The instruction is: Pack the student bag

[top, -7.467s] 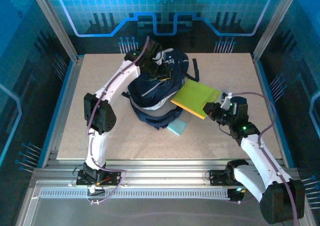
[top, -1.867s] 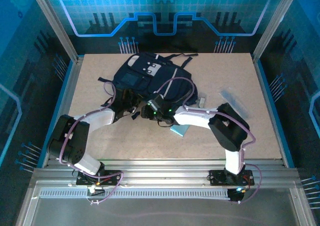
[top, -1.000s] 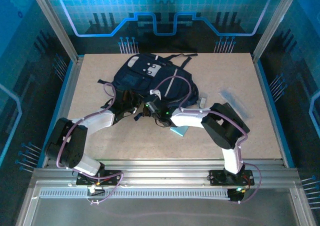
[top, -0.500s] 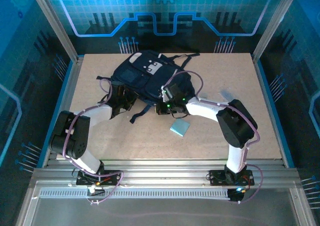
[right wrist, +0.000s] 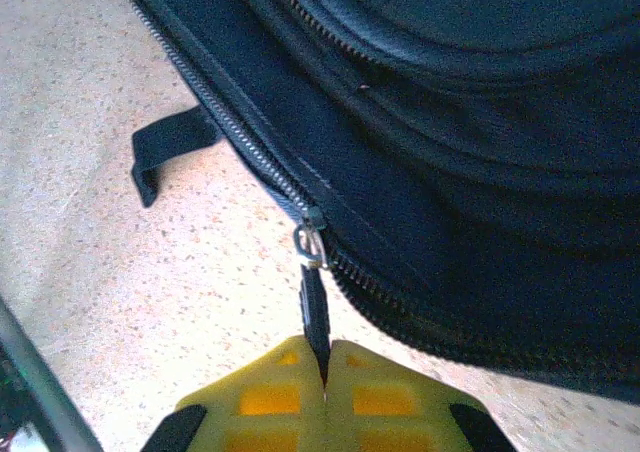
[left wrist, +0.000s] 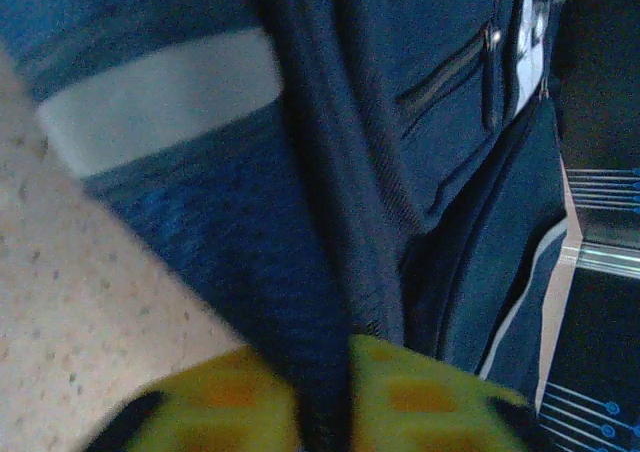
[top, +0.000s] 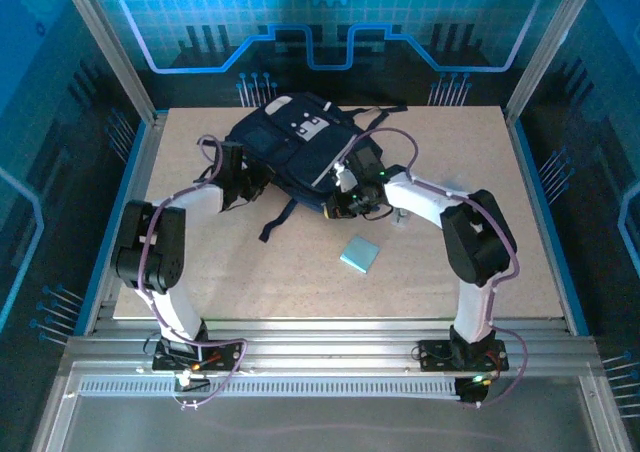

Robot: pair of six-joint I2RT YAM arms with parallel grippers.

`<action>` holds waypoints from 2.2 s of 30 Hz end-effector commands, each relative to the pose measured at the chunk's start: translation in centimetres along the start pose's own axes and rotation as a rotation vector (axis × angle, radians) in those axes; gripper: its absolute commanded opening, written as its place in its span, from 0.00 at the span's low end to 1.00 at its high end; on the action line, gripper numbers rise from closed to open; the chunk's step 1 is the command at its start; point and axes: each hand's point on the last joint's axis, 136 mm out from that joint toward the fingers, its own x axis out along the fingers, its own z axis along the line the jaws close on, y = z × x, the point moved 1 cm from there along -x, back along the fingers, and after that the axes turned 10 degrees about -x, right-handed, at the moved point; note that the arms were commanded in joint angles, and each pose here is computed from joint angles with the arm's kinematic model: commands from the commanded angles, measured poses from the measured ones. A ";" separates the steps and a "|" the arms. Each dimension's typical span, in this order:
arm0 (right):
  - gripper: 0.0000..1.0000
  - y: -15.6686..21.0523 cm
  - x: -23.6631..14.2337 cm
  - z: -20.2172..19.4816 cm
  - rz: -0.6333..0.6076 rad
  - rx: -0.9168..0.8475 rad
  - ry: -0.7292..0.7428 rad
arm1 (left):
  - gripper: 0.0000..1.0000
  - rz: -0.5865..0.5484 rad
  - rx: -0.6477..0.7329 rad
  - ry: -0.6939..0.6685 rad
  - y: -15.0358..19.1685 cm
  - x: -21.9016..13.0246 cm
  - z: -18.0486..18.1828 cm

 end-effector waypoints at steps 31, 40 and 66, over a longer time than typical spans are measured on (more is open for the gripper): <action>0.00 2.4 0.6 4.7 0.151 0.029 -0.150 | 0.00 -0.023 -0.087 0.068 4.9 -2.6 3.2; 0.00 3.3 -3.7 -3.3 0.160 0.031 0.075 | 0.00 0.097 0.104 -0.003 6.6 -5.6 3.7; 0.38 1.1 -6.4 -0.6 -0.033 -0.014 0.149 | 0.98 0.150 0.189 -0.241 2.3 -5.5 5.5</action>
